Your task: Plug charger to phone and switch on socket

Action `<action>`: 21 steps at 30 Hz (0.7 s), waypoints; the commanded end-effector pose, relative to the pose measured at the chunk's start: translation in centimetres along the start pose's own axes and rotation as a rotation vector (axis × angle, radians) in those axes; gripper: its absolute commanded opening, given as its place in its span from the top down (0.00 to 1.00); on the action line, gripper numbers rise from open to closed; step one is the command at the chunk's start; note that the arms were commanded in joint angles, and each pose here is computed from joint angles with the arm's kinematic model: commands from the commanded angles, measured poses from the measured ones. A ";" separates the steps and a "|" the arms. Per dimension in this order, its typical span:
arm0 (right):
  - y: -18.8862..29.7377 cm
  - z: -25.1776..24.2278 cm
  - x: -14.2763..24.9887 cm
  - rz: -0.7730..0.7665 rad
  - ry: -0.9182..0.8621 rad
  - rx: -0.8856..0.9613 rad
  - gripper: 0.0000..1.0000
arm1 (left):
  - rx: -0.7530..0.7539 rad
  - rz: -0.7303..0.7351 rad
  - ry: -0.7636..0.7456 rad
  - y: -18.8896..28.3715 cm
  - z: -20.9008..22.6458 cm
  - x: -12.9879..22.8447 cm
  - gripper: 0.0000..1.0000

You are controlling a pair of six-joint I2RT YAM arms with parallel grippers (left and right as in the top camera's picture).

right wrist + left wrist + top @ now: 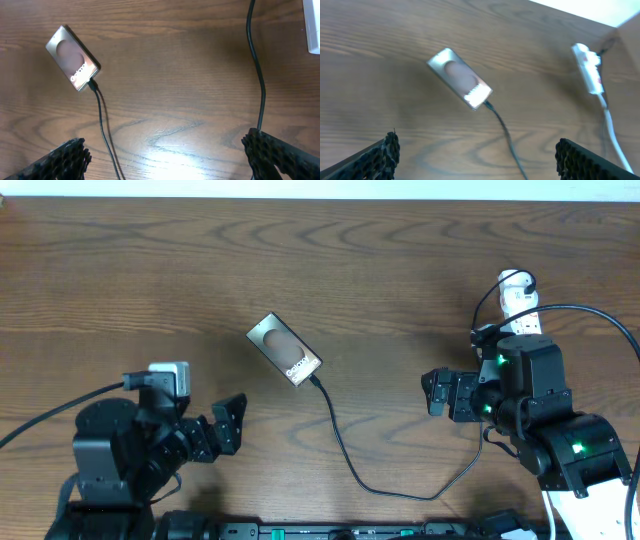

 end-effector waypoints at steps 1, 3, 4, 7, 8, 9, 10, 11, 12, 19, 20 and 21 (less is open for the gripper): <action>-0.2 0.1 0.1 0.007 -0.006 0.007 0.01 | -0.109 -0.143 -0.065 1.5 0.8 0.1 0.02; -0.2 0.0 0.1 0.008 -0.006 0.008 0.01 | -0.092 -0.221 -0.209 1.9 0.8 0.3 0.02; -0.2 0.0 0.1 0.008 -0.006 0.007 0.01 | -0.086 -0.261 -0.281 2.0 0.9 0.6 0.02; -0.2 0.0 0.1 0.008 -0.006 0.007 0.01 | -0.086 -0.399 -0.443 1.3 1.9 1.6 0.02; -0.2 0.0 0.1 0.009 -0.006 0.008 0.01 | -0.089 -0.453 -0.460 0.8 2.4 1.9 0.02; -0.2 0.0 0.1 0.009 -0.006 0.008 0.01 | -0.091 -0.492 -0.463 0.3 2.8 2.1 0.02; -0.2 0.0 0.1 0.010 -0.006 0.008 0.01 | -0.084 -0.520 -0.468 -0.2 3.2 2.3 0.02; -0.3 0.0 0.1 0.011 -0.006 0.008 0.01 | -0.072 -0.546 -0.475 -0.9 3.6 2.6 0.02; -0.3 0.0 0.1 0.011 -0.006 0.008 0.01 | -0.064 -0.562 -0.480 -1.5 3.9 2.7 0.02; -0.3 0.0 0.1 0.011 -0.007 0.008 0.01 | -0.037 -0.582 -0.488 -5.3 6.2 4.5 0.02; -0.3 0.0 0.1 0.011 -0.007 0.008 0.01 | -0.035 -0.580 -0.488 -5.7 6.4 4.7 0.02; -0.3 0.0 0.1 0.011 -0.007 0.008 0.01 | -0.035 -0.579 -0.488 -6.1 6.7 5.0 0.02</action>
Point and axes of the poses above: each gripper's point midway between its finger pads, its own y axis back along the fingers, its own z axis along the line the jaws close on, x = y × z, the point moved 9 cm from there along y, back along the fingers, and after that the axes turned 11 degrees about y, right-handed, at the moved point
